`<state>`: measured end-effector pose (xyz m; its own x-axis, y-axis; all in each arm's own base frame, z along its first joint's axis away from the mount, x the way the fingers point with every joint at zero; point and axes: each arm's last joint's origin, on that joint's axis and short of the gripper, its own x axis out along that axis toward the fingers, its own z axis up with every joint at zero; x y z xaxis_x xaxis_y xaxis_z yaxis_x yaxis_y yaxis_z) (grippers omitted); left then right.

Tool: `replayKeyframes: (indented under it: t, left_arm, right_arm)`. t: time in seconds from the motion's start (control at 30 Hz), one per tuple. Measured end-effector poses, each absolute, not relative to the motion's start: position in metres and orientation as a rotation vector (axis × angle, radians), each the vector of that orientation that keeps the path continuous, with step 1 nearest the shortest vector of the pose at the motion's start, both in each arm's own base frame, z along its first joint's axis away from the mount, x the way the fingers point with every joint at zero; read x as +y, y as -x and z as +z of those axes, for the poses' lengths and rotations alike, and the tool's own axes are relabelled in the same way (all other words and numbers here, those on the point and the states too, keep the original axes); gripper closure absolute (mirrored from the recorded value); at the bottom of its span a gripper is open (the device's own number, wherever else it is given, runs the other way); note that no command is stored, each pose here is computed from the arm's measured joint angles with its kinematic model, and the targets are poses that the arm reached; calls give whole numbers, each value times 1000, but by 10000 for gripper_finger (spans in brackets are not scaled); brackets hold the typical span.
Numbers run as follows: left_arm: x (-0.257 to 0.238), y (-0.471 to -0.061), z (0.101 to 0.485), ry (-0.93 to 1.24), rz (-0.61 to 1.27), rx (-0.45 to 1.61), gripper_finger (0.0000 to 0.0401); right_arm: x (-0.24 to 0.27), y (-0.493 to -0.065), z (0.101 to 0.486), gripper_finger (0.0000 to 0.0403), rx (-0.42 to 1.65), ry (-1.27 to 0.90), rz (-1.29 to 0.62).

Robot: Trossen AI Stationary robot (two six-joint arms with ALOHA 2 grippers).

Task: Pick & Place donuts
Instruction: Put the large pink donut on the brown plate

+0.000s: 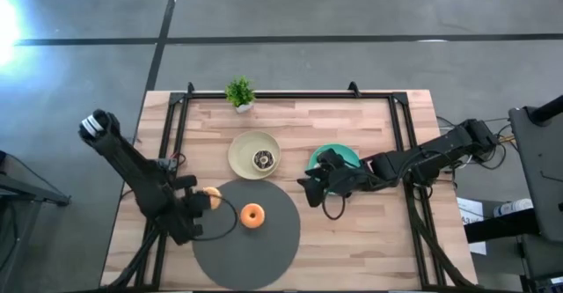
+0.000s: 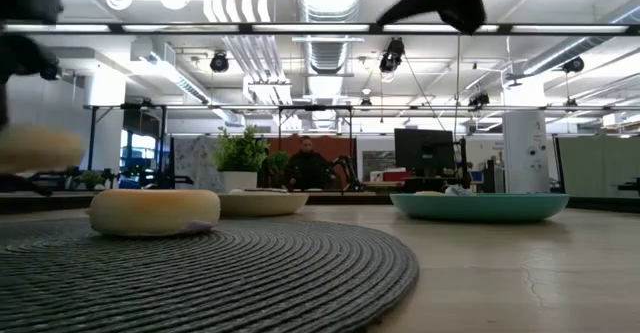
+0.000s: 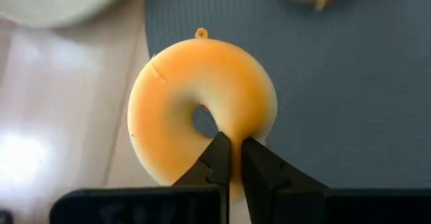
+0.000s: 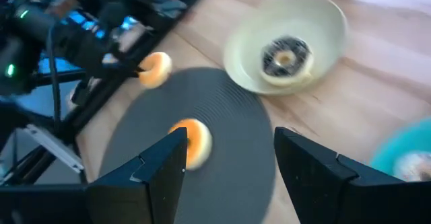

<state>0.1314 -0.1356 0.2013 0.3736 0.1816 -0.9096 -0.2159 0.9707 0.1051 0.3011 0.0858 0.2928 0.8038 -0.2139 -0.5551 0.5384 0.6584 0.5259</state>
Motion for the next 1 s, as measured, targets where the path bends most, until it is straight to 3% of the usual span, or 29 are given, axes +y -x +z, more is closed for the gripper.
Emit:
replayKeyframes:
  t: [0.13,0.3,0.4,0.77,1.0]
  left_arm:
    - [-114,-128,238,282,185,1003,400]
    - [-87,-127,275,740,-114,657,400]
    - [-71,-123,285,885,-247,411,401]
    - [-57,-129,255,1148,-541,57,401]
    - [-62,-135,239,1136,-575,131,401]
  right_arm:
    - [89,-309,304,188,392,-576,-328]
    - [93,-323,312,188,296,-203,-203]
    - [90,-333,309,188,265,-146,-185]
    - [82,-393,321,188,317,-80,-30]
    - [83,-413,339,188,342,22,34]
